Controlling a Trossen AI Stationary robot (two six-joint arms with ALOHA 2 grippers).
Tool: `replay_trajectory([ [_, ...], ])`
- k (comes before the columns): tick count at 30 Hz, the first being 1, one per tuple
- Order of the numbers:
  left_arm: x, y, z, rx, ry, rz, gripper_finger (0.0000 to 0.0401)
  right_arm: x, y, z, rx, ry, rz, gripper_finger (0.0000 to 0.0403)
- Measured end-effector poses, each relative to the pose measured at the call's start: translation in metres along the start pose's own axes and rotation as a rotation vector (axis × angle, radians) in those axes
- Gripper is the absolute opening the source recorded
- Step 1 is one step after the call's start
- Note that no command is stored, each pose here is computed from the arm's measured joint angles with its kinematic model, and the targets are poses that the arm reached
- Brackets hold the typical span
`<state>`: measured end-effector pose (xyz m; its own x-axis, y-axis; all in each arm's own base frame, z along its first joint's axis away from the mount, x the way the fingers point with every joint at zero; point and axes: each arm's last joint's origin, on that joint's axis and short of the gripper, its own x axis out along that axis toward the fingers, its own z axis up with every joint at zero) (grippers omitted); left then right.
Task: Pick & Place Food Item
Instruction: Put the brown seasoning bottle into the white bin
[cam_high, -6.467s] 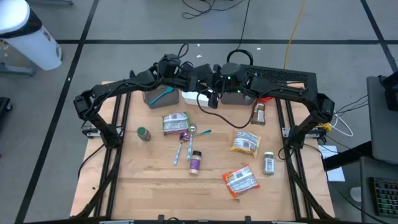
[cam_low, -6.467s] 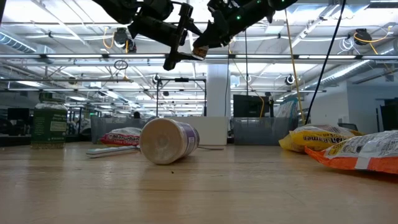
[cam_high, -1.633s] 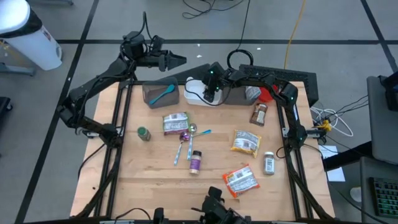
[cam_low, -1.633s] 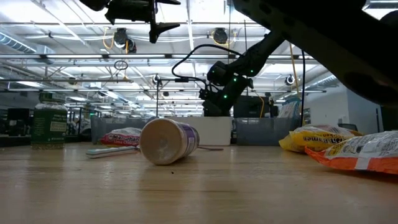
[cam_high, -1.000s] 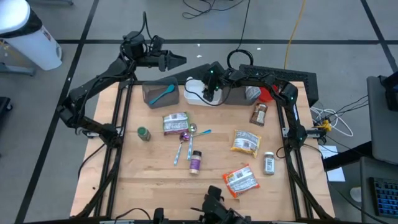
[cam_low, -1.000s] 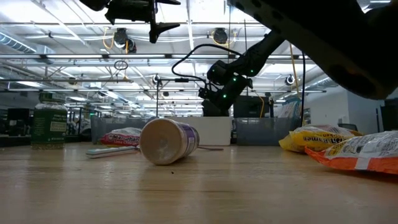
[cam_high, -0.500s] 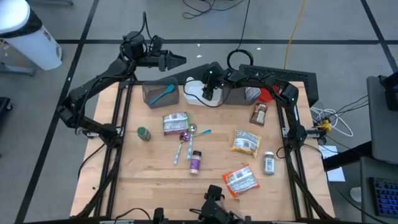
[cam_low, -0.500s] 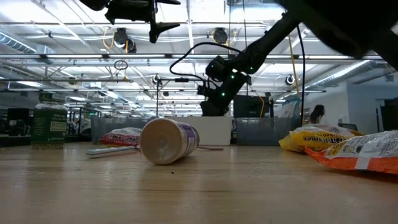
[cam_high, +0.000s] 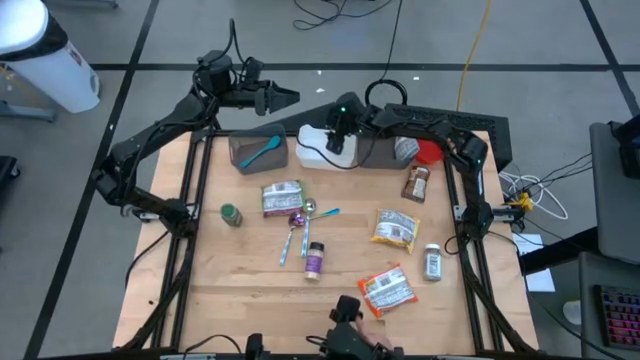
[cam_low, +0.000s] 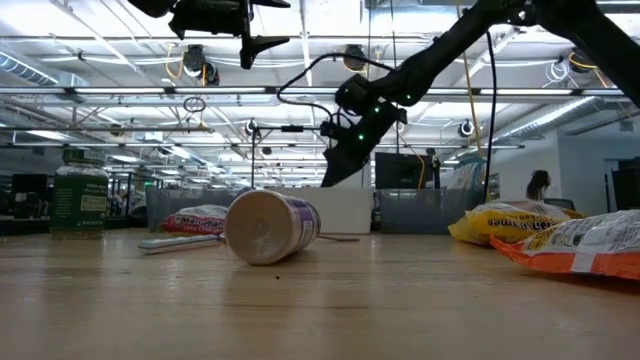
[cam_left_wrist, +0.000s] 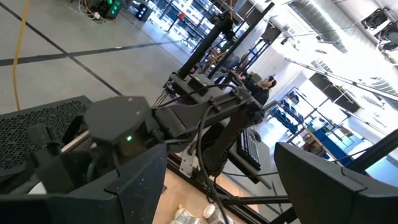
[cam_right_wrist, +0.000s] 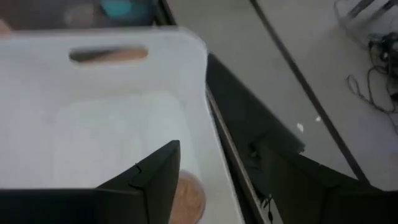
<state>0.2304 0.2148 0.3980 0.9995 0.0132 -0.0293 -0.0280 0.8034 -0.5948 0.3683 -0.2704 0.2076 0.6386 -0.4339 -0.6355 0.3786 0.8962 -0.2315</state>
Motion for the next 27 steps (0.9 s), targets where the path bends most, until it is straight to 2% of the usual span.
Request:
replay_trajectory([
  [3,0.000,0.000,0.000,0.000,0.000,0.000,0.0304,-0.011,0.000,0.006,-0.008,-0.020,0.046,0.0184],
  [6,0.000,0.000,0.000,0.002,0.000,0.000,0.0299,-0.017,0.001,0.010,-0.025,-0.049,0.086,0.0140],
  [10,0.000,0.000,0.000,0.015,0.000,0.000,0.0297,-0.021,0.005,0.008,-0.039,-0.014,0.142,0.0082],
  [13,0.000,0.000,0.000,0.020,0.000,0.000,0.0297,-0.021,0.008,0.001,-0.047,0.053,0.168,0.0055],
  [18,0.000,0.000,0.000,0.023,0.000,0.000,0.0296,-0.021,0.011,-0.002,-0.046,0.076,0.228,0.0041],
  [27,0.000,0.000,0.000,0.019,0.000,0.000,0.0296,-0.020,0.013,-0.005,-0.046,0.082,0.236,0.0041],
])
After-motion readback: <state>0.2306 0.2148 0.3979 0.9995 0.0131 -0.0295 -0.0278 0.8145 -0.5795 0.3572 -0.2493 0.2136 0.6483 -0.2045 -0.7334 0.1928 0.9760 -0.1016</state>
